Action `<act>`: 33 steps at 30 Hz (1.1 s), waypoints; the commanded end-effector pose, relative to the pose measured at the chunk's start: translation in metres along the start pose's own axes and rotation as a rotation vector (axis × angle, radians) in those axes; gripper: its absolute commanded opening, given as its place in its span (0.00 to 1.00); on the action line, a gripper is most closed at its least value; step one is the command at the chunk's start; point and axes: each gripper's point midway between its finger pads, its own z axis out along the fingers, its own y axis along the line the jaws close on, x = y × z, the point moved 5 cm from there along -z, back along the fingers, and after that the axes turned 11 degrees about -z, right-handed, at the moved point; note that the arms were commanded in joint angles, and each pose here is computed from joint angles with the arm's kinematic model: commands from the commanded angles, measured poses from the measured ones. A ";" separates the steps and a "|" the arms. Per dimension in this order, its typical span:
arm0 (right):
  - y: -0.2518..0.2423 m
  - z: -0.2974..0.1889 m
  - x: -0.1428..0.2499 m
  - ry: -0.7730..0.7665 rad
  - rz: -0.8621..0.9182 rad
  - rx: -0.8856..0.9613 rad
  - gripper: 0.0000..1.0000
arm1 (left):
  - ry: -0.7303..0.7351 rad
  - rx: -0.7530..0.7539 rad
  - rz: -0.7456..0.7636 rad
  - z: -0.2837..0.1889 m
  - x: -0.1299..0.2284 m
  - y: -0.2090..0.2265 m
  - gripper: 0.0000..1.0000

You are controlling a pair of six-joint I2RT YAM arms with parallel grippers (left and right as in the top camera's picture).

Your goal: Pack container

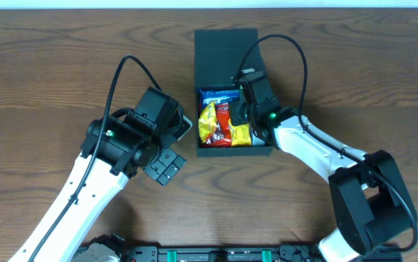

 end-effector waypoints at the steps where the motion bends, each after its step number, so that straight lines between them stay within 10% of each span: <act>1: 0.000 0.000 -0.010 -0.039 0.028 0.036 0.02 | 0.002 -0.012 0.008 -0.001 0.001 0.003 0.95; 33: -0.023 0.008 -0.025 -0.149 0.195 0.162 0.02 | 0.002 -0.012 0.008 -0.001 0.001 0.003 0.95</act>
